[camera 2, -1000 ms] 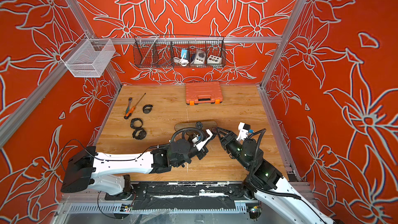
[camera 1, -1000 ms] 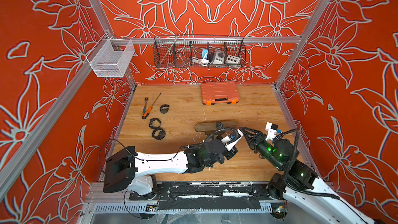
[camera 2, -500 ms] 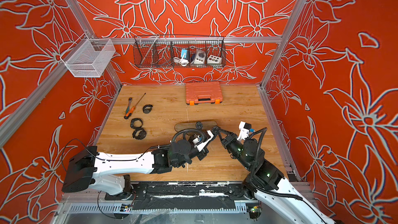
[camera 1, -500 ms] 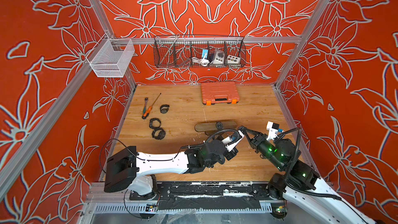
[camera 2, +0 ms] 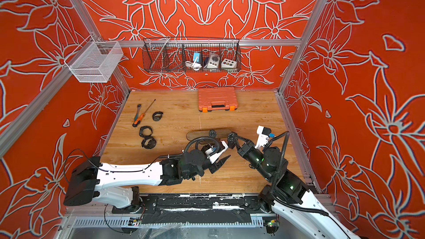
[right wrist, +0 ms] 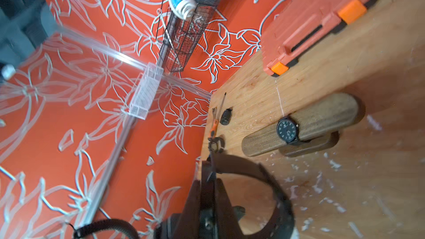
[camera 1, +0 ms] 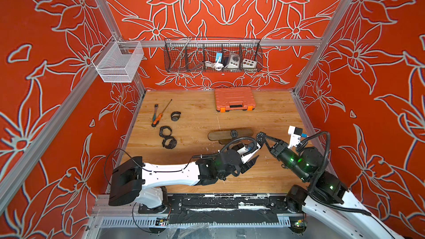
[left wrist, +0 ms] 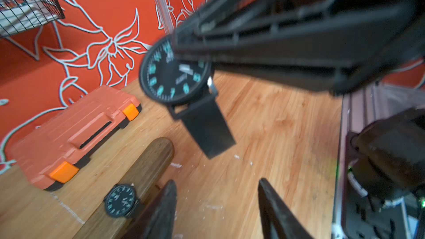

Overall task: Place watch on stand
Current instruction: Pick up the watch at the center of the board.

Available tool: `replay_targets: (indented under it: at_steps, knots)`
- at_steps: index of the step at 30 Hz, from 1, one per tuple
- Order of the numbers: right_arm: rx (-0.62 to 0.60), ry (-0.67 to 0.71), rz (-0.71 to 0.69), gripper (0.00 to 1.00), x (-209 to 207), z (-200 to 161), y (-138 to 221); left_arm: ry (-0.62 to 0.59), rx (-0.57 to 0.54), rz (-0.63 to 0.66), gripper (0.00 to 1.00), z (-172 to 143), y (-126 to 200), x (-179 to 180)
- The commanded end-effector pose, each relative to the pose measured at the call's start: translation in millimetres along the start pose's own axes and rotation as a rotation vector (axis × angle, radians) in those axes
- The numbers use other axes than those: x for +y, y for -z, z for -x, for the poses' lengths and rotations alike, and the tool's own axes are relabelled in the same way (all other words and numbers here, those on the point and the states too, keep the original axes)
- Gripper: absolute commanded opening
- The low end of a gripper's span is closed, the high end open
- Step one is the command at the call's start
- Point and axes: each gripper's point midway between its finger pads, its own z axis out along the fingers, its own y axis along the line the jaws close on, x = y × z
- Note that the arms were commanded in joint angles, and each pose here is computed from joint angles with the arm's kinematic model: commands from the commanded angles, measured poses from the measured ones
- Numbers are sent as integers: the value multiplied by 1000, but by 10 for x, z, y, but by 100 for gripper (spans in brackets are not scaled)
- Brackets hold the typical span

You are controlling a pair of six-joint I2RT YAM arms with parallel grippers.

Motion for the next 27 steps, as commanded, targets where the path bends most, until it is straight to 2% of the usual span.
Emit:
replay_targets:
  at_steps: [1, 3, 6, 8, 13, 20, 27]
  knots:
    - [34, 255, 76, 0, 264, 21, 95, 65, -19, -11, 65, 116, 263, 126]
    - [60, 309, 110, 0, 327, -24, 109, 141, -41, -25, 69, 133, 385, 271]
    - [83, 357, 189, 0, 460, -85, 121, 295, -48, -67, 67, 140, 499, 526]
    - [86, 378, 221, 0, 506, -107, 113, 354, -67, -91, 66, 182, 557, 625]
    - [90, 417, 293, 0, 605, -162, 74, 380, -84, -189, 66, 322, 559, 554]
    - [114, 422, 353, 0, 723, -214, 55, 433, -116, -352, 61, 503, 439, 372]
    - [116, 421, 377, 0, 728, -243, 74, 452, -126, -401, 59, 559, 418, 340]
